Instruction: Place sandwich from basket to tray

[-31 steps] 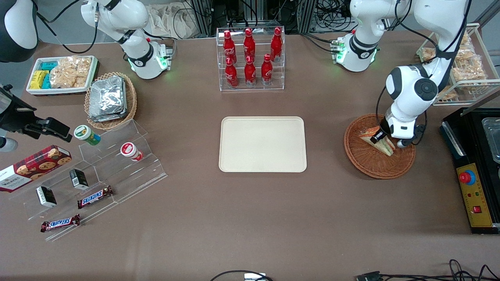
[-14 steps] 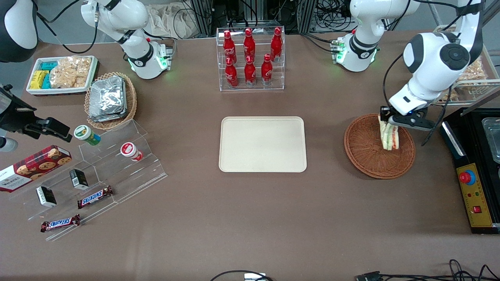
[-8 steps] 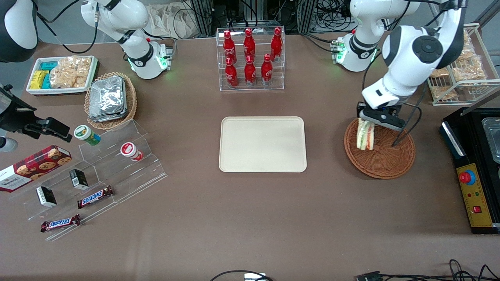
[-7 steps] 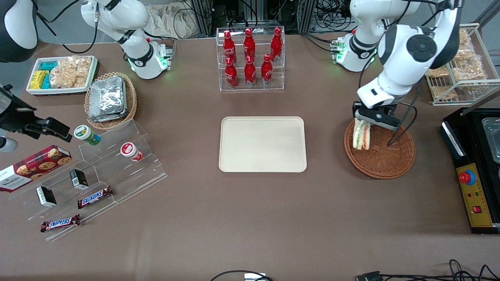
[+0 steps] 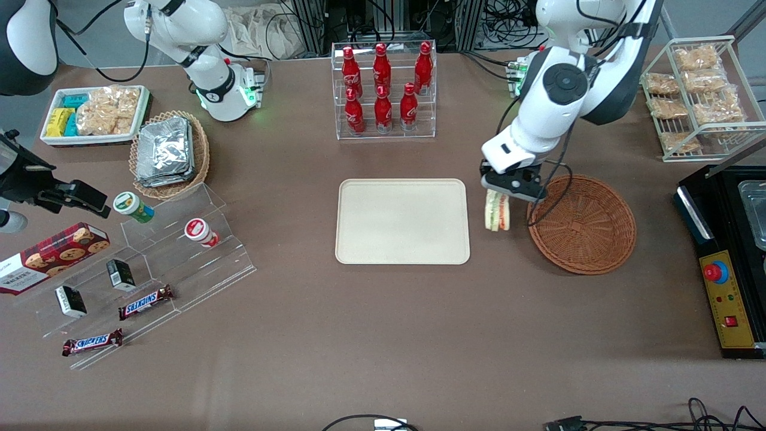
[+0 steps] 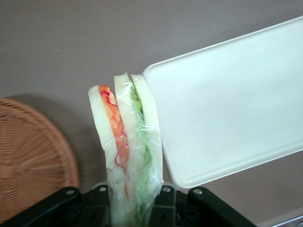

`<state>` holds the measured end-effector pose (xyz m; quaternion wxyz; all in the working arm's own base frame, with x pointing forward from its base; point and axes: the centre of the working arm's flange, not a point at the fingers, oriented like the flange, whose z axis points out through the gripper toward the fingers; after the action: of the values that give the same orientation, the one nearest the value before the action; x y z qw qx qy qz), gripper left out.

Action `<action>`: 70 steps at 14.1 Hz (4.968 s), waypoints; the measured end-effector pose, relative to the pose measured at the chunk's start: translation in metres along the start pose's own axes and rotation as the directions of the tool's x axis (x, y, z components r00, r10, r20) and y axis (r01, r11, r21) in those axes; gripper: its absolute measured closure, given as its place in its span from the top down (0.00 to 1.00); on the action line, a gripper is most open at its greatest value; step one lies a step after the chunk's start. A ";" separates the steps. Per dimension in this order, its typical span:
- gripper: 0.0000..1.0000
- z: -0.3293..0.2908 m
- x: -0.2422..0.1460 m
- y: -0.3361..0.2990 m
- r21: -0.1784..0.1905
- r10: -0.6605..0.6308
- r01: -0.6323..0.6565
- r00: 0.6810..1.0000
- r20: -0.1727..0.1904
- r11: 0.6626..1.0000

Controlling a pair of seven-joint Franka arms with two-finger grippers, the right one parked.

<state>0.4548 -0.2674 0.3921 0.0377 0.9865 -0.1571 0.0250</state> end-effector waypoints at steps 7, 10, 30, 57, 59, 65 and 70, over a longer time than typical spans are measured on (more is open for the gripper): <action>0.19 0.064 0.012 0.056 -0.005 -0.053 0.053 0.998 0.021 0.999; 0.19 0.093 0.010 0.067 -0.017 -0.039 0.039 0.998 0.040 0.999; 0.18 0.188 -0.001 0.098 0.068 -0.041 0.035 0.995 0.095 0.997; 1.00 -0.023 0.131 -0.067 0.197 -0.533 0.551 0.834 -0.140 0.811; 1.00 -0.035 0.134 -0.075 0.194 -0.542 0.559 0.829 -0.136 0.806; 1.00 -0.080 0.125 -0.141 0.140 -0.499 0.501 0.865 -0.053 0.854; 1.00 -0.141 0.088 -0.210 0.120 -0.394 0.389 0.919 0.017 0.913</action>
<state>0.5989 -0.0846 0.5239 -0.0177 0.9988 0.0445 0.0056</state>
